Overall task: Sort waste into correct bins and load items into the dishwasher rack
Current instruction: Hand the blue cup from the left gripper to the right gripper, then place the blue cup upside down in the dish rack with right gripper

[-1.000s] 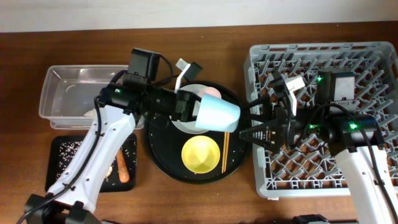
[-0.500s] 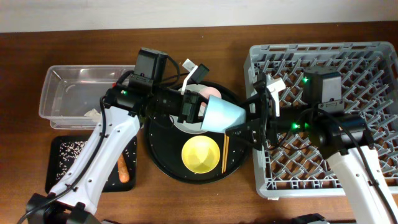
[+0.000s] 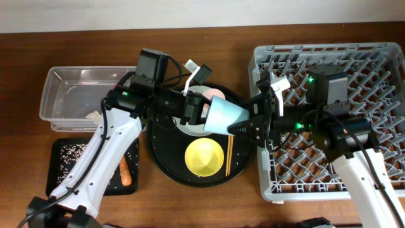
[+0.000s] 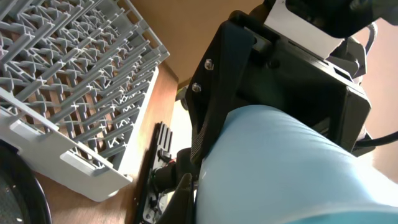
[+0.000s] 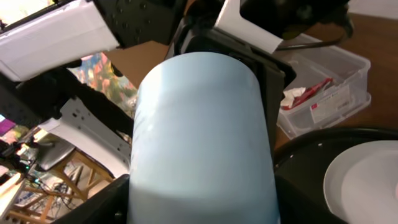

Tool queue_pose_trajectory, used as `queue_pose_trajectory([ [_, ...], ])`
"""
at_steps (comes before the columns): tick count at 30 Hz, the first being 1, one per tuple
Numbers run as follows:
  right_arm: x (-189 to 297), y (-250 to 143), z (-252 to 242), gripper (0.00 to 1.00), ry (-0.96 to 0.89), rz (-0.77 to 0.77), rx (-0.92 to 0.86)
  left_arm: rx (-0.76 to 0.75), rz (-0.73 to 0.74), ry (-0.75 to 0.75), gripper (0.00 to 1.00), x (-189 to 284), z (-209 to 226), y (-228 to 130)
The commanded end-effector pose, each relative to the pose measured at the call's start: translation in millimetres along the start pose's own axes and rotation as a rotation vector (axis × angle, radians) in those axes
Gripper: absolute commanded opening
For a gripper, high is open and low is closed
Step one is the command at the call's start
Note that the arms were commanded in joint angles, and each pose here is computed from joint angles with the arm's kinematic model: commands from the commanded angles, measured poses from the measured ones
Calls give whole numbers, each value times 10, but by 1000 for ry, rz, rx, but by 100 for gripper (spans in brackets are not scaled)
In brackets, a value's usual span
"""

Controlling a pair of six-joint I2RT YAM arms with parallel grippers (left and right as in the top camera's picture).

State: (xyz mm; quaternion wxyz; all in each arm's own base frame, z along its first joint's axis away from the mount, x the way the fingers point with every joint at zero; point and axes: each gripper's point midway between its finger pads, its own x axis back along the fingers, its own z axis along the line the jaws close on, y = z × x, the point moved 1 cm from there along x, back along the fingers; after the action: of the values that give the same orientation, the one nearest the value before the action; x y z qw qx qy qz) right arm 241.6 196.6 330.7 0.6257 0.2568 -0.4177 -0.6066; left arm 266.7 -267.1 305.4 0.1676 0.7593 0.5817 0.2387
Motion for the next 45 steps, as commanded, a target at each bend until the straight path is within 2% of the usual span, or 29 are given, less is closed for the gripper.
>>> queue_pose_trajectory([
  [1,-21,-44,-55,65,-36,20,-29,-41,-1,-16,0,0,-114,28],
  [16,-22,-165,-49,67,-34,50,-106,-42,-1,-16,0,0,-114,29],
  [19,-22,-158,-52,49,-35,48,-101,-42,-1,-16,0,0,-114,29],
  [22,-24,-95,-64,46,-37,31,-57,-41,-1,-16,1,0,-114,28],
  [23,-24,-74,-68,46,-38,25,-42,-41,-1,-16,9,0,-114,28],
  [24,-24,-60,-70,46,-39,22,-32,-41,-1,-16,25,0,-114,28],
  [26,-17,-64,-116,46,-65,24,-33,-41,-6,18,40,0,-59,37],
  [30,-1,-101,-247,46,-148,39,-43,-36,-42,170,42,83,197,100],
  [32,22,-157,-356,47,-220,60,-65,-3,-93,339,42,288,490,167],
  [33,57,-241,-461,47,-294,88,-101,84,-146,480,43,527,733,189],
  [38,298,-429,-839,47,-603,155,-218,223,-203,773,43,1078,1170,59],
  [40,500,-460,-968,47,-772,181,-257,268,-183,849,43,1155,1253,-52],
  [42,924,-456,-1106,47,-1067,202,-307,312,-159,917,43,1225,1318,-169],
  [45,1323,-356,-1209,47,-1323,189,-287,341,-138,950,46,1255,1345,-255],
])
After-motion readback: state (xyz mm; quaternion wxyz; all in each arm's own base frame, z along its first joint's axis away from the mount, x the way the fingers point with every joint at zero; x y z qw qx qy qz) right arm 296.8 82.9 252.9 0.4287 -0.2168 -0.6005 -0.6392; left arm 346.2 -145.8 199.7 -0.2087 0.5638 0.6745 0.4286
